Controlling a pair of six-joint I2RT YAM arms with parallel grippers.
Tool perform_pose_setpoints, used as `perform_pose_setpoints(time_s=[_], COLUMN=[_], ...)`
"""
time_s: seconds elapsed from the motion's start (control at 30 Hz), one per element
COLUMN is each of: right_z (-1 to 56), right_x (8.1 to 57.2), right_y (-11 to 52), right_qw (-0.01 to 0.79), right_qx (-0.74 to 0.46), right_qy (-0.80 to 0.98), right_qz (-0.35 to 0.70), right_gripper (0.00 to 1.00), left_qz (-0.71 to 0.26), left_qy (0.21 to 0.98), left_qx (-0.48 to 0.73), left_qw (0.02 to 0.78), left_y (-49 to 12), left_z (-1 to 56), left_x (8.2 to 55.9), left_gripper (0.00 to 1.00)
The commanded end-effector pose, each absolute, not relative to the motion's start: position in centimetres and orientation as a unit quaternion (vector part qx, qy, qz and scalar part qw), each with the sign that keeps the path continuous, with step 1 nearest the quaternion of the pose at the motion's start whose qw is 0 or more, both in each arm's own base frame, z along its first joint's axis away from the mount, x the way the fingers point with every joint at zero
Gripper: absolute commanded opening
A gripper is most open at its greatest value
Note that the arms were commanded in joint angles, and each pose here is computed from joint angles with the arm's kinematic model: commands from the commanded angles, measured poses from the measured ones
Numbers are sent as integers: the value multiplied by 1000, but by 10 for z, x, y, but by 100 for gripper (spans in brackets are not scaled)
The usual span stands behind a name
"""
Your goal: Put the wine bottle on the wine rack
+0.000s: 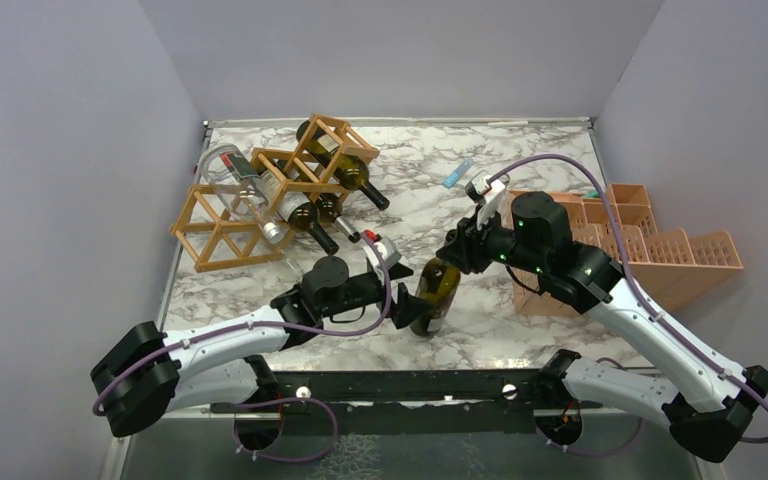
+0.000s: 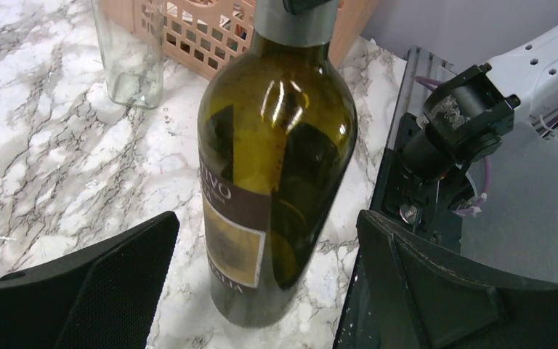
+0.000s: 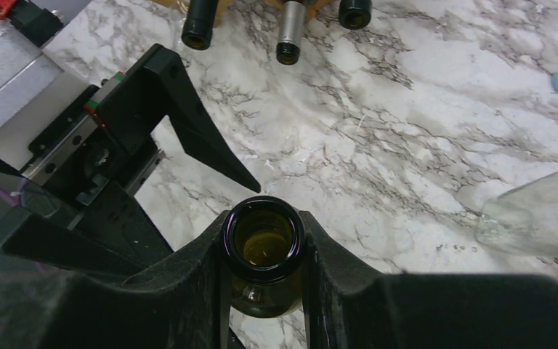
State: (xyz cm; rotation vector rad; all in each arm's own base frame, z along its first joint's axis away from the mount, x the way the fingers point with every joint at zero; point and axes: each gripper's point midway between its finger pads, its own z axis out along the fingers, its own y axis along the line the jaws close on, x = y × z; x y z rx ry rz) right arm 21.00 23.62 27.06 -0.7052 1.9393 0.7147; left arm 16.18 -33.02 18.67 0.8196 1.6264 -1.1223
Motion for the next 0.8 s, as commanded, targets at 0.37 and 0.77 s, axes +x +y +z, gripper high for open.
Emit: perform_pose_setpoints(time_s=[0.37, 0.77], right_z=[334, 326], right_x=[190, 180], right_y=[271, 253], right_qw=[491, 475], right_qx=[-294, -285], right_qy=[701, 729], right_qz=[425, 403], right_gripper=[1, 36], left_qz=[-519, -432], left_qy=[595, 552], left_qx=[374, 410], left_qw=[486, 583], left_y=[-357, -355], left_z=[196, 207], left_x=[147, 173], left_gripper=[99, 0])
